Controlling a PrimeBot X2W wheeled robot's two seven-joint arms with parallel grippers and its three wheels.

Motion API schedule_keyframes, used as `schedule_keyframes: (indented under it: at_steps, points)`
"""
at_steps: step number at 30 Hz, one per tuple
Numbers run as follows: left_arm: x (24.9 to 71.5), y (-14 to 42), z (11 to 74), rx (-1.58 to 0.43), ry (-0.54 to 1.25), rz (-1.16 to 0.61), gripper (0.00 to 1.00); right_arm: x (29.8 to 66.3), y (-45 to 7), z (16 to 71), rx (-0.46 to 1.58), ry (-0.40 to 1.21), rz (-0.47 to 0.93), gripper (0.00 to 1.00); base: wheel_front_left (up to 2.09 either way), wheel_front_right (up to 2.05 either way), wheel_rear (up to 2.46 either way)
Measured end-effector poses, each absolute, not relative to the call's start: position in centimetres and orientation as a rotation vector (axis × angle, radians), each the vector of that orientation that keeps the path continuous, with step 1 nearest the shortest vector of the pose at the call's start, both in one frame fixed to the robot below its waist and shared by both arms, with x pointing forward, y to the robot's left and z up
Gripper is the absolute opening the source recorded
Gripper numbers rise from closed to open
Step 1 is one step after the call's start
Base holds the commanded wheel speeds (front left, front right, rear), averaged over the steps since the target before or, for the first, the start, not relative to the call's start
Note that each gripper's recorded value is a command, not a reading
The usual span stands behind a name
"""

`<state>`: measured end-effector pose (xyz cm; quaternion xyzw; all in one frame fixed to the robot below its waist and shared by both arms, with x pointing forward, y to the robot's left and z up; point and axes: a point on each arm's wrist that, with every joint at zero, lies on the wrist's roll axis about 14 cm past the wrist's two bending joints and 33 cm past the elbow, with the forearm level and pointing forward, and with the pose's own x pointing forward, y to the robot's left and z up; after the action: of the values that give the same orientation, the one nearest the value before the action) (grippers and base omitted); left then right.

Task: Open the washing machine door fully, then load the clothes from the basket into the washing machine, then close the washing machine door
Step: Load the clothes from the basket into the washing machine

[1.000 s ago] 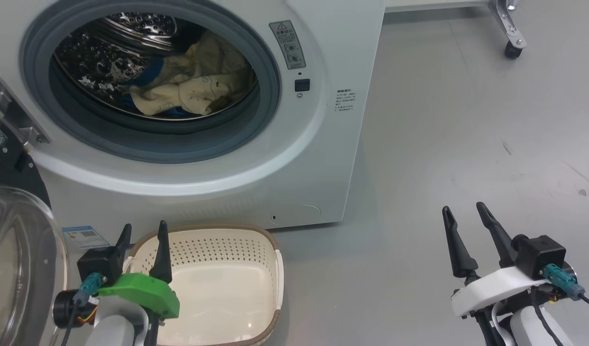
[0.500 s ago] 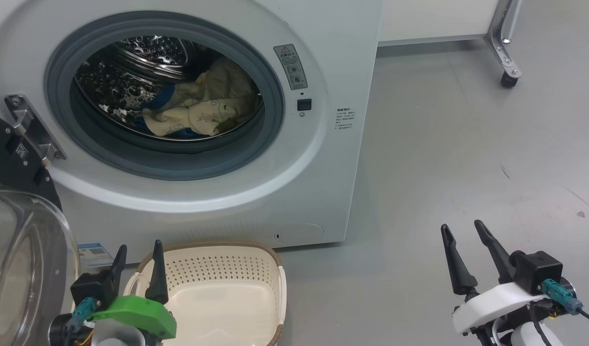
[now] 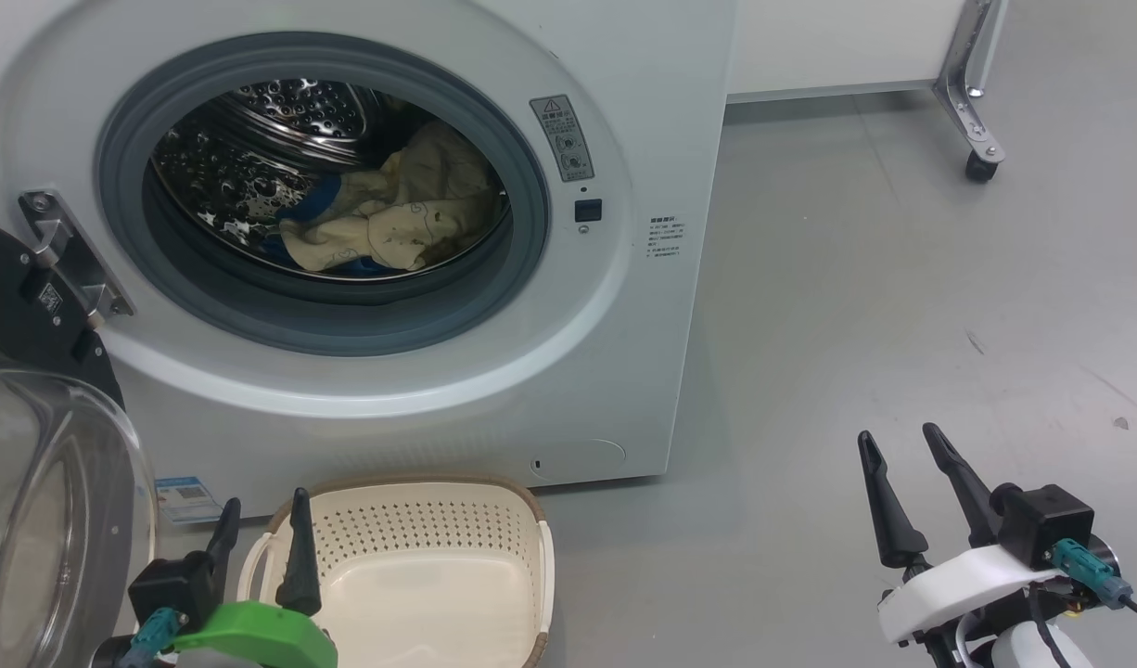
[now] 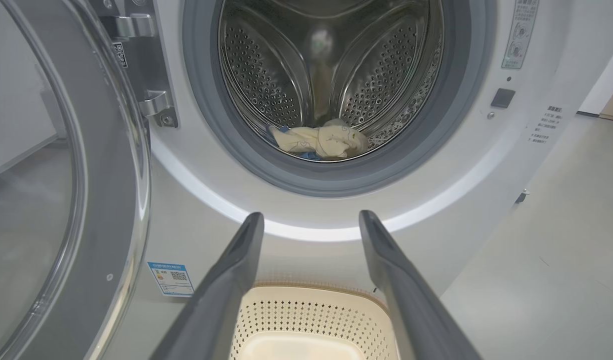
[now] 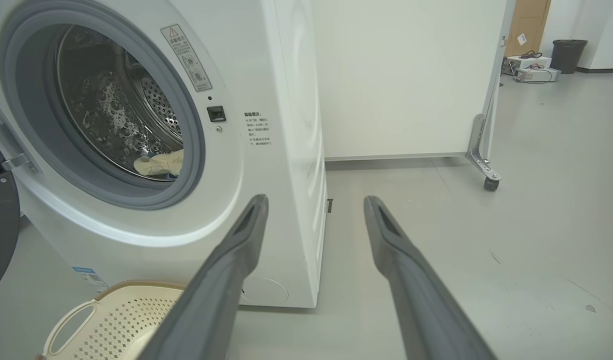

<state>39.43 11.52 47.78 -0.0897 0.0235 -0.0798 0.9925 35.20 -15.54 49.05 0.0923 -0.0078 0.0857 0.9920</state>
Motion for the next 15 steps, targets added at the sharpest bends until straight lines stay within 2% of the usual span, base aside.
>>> schedule_keyframes:
  at_steps: [15]
  points:
    - [39.1, 11.97, 47.79, -0.187, 0.04, -0.146, 1.0, 35.03, -15.48, 48.6, 0.188, -0.002, 0.172, 1.0, 0.0, 0.0, 0.0]
